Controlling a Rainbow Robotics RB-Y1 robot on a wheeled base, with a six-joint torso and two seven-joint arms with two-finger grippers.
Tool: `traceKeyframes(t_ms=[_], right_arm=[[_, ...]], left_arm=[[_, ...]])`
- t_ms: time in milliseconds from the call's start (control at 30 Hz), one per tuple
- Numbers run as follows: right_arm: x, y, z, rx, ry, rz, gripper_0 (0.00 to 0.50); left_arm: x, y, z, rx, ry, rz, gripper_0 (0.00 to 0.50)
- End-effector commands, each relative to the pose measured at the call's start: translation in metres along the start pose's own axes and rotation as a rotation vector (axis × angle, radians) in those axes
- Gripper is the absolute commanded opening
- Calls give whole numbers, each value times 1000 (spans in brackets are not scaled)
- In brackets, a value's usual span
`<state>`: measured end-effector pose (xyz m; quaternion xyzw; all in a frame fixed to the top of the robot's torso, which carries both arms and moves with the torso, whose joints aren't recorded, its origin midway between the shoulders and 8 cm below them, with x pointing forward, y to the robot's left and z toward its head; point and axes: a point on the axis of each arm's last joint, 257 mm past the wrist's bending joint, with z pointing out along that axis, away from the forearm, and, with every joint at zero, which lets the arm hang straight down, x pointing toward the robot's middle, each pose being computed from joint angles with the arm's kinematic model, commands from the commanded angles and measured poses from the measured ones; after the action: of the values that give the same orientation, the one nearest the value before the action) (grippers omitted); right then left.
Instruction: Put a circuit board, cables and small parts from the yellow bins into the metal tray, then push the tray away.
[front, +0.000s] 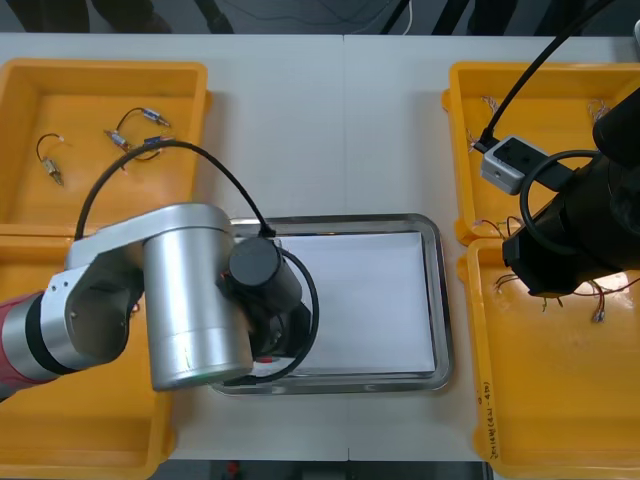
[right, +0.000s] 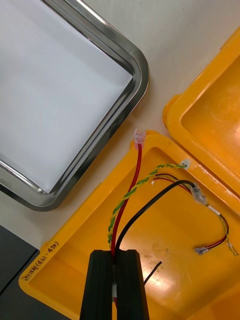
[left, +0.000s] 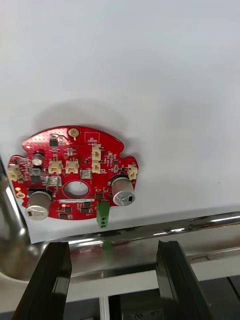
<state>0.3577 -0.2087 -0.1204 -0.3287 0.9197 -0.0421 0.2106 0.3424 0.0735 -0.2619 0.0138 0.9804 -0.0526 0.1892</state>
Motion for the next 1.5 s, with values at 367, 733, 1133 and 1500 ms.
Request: traceKeyframes(t_ms=[367,733,1133,1500], right_arm=[[-37,38,-2,-40,-50,-114,0],[-59,92,20,-98,-22,-280,0],[-77,133,48,-96,-55,-626,0],[-65,139,79,-126,16,-798,0]], left_arm=[[-52,52,-72,3,2,-1,500],[-95,100,-115,11,-29,11,500],[-149,187,-136,-66,-73,-60,500],[-178,272,-146,-174,-91,-82,500]])
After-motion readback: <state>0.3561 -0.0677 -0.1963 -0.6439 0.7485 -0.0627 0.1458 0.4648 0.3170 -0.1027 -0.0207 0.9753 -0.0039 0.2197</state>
